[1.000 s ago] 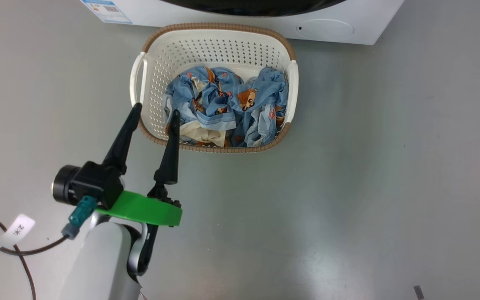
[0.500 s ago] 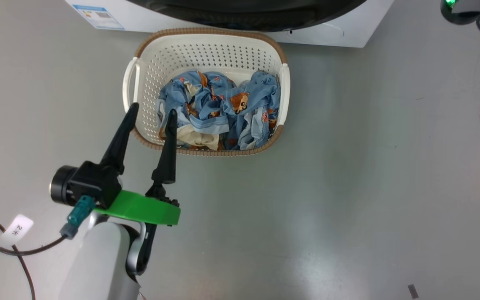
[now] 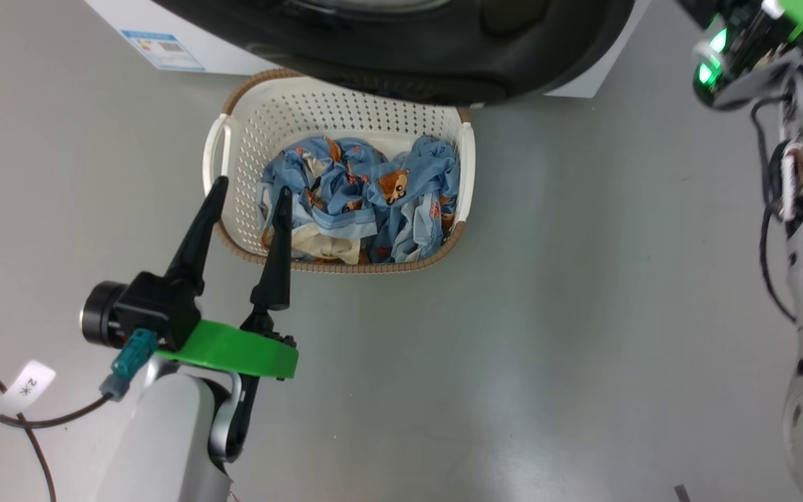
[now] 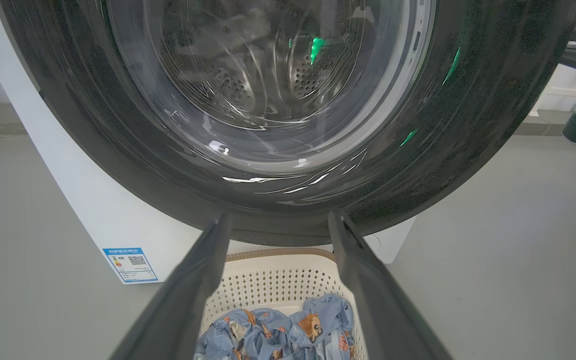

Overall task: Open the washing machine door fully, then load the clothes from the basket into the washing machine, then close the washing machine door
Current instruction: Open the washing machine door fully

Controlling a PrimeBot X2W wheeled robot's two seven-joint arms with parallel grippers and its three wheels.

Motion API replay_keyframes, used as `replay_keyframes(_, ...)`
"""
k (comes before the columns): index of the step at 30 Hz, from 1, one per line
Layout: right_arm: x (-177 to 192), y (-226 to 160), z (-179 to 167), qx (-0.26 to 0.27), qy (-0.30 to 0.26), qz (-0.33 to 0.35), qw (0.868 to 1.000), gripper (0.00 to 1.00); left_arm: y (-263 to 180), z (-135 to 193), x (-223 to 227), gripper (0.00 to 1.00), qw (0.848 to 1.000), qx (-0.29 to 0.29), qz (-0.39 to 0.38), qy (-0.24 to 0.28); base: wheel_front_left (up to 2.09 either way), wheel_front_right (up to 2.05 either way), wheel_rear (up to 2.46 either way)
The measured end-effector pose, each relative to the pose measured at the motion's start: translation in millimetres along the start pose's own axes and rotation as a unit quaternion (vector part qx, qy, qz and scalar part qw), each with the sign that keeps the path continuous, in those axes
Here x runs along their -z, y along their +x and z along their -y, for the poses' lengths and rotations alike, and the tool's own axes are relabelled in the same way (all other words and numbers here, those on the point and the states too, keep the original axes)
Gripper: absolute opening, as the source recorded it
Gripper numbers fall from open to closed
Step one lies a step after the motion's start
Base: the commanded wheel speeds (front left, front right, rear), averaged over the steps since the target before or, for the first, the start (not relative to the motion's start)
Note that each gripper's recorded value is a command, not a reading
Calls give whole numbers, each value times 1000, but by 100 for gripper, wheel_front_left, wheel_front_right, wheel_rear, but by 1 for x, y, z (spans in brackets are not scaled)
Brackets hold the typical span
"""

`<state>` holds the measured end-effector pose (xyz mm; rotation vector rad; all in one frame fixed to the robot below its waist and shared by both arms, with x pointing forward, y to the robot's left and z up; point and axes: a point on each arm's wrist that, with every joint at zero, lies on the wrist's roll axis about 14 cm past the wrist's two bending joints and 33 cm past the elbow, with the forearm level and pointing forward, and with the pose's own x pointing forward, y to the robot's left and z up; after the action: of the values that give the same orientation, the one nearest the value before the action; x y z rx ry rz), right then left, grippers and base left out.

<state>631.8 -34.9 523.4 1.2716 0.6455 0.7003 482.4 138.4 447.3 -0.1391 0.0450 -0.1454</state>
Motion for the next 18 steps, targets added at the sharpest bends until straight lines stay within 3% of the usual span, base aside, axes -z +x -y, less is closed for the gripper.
replay_keyframes(18, 69, -28, -7, -27, 8, -53, 998, 0, -10, 11, -11, 100, 1000, 9, 9, -1, 0, 0, 0)
